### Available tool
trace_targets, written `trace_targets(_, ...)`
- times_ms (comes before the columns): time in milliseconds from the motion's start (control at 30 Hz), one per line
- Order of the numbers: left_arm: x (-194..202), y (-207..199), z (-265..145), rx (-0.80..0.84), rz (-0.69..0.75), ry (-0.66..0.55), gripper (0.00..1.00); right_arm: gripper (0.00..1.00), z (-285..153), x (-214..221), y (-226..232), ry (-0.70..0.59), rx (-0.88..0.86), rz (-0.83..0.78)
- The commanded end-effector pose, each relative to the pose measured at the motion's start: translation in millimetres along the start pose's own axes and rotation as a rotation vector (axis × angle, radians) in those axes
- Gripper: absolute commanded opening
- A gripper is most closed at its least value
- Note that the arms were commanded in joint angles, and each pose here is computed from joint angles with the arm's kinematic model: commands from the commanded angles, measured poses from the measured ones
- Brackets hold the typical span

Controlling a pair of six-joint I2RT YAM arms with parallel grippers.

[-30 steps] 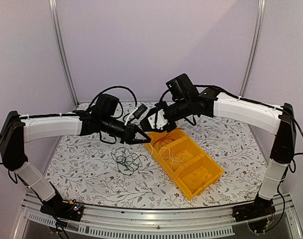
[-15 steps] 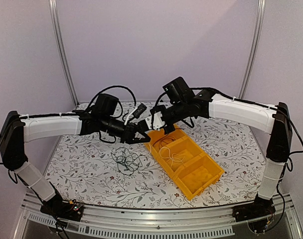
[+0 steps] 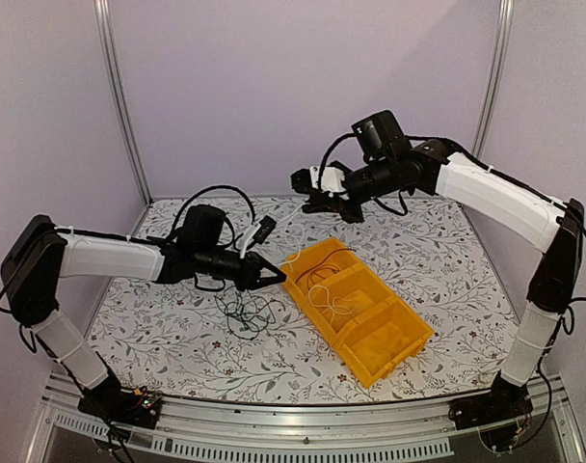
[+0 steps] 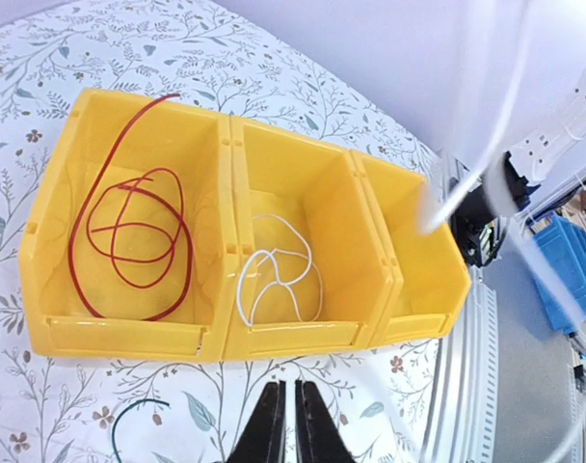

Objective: Untangle the cables

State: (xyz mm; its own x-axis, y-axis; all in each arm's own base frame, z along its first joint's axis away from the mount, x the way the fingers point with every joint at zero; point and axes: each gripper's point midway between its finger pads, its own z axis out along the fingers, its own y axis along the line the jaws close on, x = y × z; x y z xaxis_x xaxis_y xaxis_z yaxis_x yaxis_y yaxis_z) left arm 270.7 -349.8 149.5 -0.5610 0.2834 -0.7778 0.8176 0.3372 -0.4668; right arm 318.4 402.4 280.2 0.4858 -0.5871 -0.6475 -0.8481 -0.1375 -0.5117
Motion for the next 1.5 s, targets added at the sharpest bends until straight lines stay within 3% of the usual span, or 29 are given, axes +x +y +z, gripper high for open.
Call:
trace_targets(0,-2,29,8,-0.057,-0.020,-0.064,0.02,0.00,-43,-22,-15,-0.054,0.034,0.114)
trace_targets(67,5,37,14,-0.059,-0.046,-0.049,0.03,0.00,-50,-21,-18,-0.056,0.049,0.155)
trace_targets(300,3,53,-5,-0.220,-0.055,-0.100,0.31,0.00,-49,-4,-14,-0.014,0.063,0.223)
trace_targets(500,-17,4,-53,-0.266,0.250,-0.292,0.45,0.00,-45,10,-20,0.001,0.076,0.272)
trace_targets(633,-34,-17,-58,-0.236,0.322,-0.327,0.48,0.00,-41,12,-22,-0.009,0.068,0.299)
trace_targets(1100,-75,-22,-12,-0.102,0.333,-0.386,0.49,0.00,-34,9,-24,-0.035,0.051,0.340)
trace_targets(1300,-95,-23,-11,-0.085,0.351,-0.453,0.48,0.00,-30,11,-27,-0.034,0.053,0.349)
trace_targets(1400,-99,-23,-10,-0.081,0.351,-0.462,0.39,0.00,-29,11,-29,-0.032,0.056,0.350)
trace_targets(1467,-98,-18,-9,-0.089,0.337,-0.458,0.22,0.00,-29,11,-31,-0.033,0.061,0.349)
